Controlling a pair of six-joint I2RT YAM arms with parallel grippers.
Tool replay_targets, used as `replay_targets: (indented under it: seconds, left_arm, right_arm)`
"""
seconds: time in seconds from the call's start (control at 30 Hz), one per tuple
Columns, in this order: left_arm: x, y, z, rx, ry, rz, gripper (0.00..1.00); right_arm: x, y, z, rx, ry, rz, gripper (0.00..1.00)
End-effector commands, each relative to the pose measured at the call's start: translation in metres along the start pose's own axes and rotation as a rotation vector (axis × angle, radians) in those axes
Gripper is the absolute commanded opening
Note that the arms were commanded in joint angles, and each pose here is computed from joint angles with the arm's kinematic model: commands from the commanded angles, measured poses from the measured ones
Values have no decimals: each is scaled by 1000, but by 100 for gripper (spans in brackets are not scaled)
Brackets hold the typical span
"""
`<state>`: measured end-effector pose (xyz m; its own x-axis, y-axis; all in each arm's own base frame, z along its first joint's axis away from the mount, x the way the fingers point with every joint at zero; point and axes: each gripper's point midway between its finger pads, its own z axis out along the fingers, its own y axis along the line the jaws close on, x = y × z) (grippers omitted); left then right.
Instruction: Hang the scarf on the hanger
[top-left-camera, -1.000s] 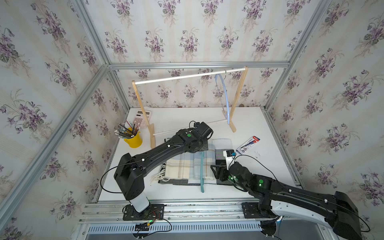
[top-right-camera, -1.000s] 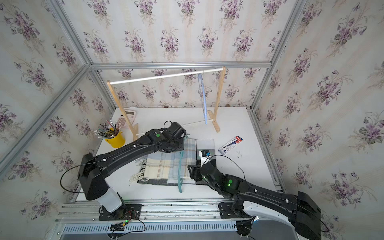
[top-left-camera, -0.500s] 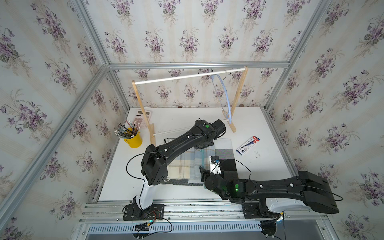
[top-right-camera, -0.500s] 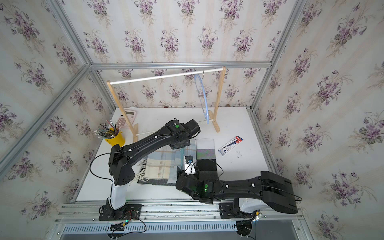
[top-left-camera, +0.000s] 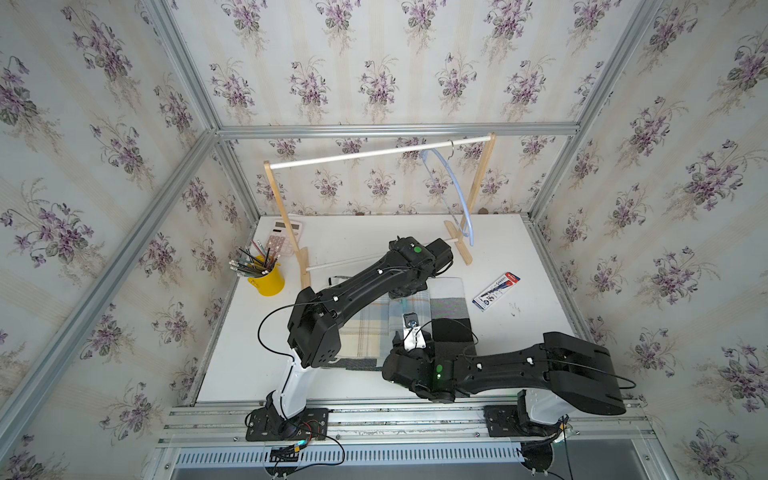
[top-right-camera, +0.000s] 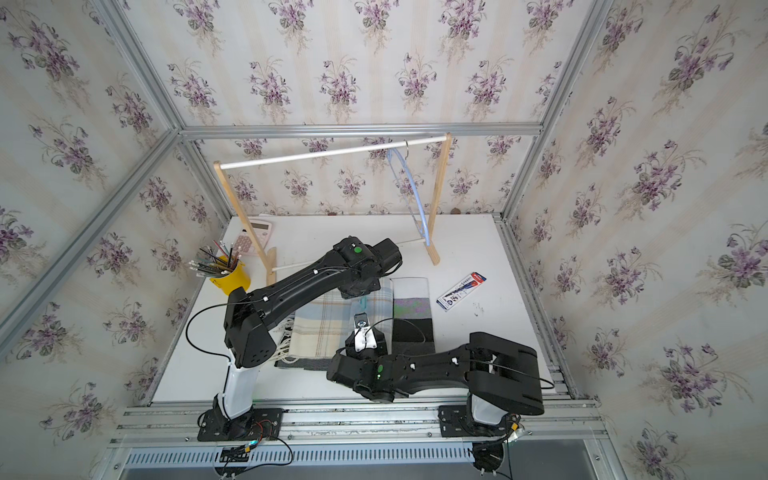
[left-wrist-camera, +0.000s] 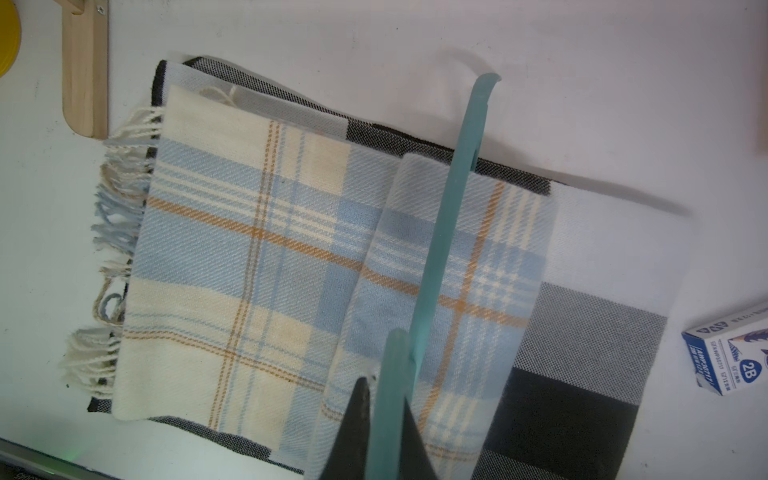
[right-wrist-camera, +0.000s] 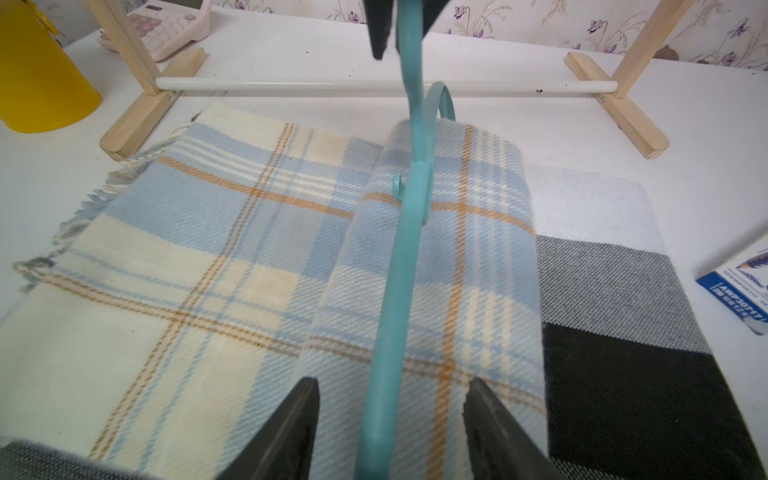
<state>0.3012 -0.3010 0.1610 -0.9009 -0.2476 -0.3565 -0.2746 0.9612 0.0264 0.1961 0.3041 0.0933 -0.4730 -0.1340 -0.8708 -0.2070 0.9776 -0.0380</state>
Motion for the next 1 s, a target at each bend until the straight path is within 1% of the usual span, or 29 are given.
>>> replay_targets:
  seconds: [0.0, 0.07, 0.23, 0.4, 0.53, 0.57, 0.63, 0.7, 0.77, 0.8, 0.83, 0.9, 0.97]
  left_arm:
    - [3, 6, 2, -33, 10, -4, 0]
    - [2, 5, 2, -30, 11, -4, 0]
    - [4, 3, 2, -25, 15, 1, 0]
    - [5, 2, 0, -19, 19, 11, 0]
    - [5, -2, -6, 15, 25, 43, 0]
    - [6, -4, -8, 34, 27, 59, 0]
    - [4, -6, -16, 66, 25, 87, 18]
    - [1, -4, -27, 95, 15, 116, 44]
    - [-4, 3, -47, 136, -10, 137, 79]
    - [-7, 7, -55, 154, -24, 146, 90]
    - [-11, 14, -68, 188, -46, 156, 97]
    - [-13, 22, -83, 269, -66, 177, 97]
    - [-12, 32, -95, 374, -79, 170, 98]
  right_arm:
    - [1, -18, 3, 83, -8, -46, 56]
    - [3, -24, 5, 98, 2, -46, 51]
    - [4, -31, 6, 110, 11, -47, 32]
    - [2, -30, 6, 96, 20, -29, 17]
    - [1, -32, 6, 64, 40, 16, 0]
    - [0, -34, 6, 52, 44, 32, 0]
    - [-1, -34, 6, 15, 58, 70, 0]
    - [-4, -37, 6, -19, 70, 118, 0]
    - [-3, -39, 7, -60, 88, 161, 0]
    - [-3, -40, 7, -81, 94, 181, 0]
    - [-1, -43, 8, -98, 110, 206, 0]
    - [1, -46, 9, -131, 124, 247, 0]
    - [3, -52, 11, -155, 136, 295, 0]
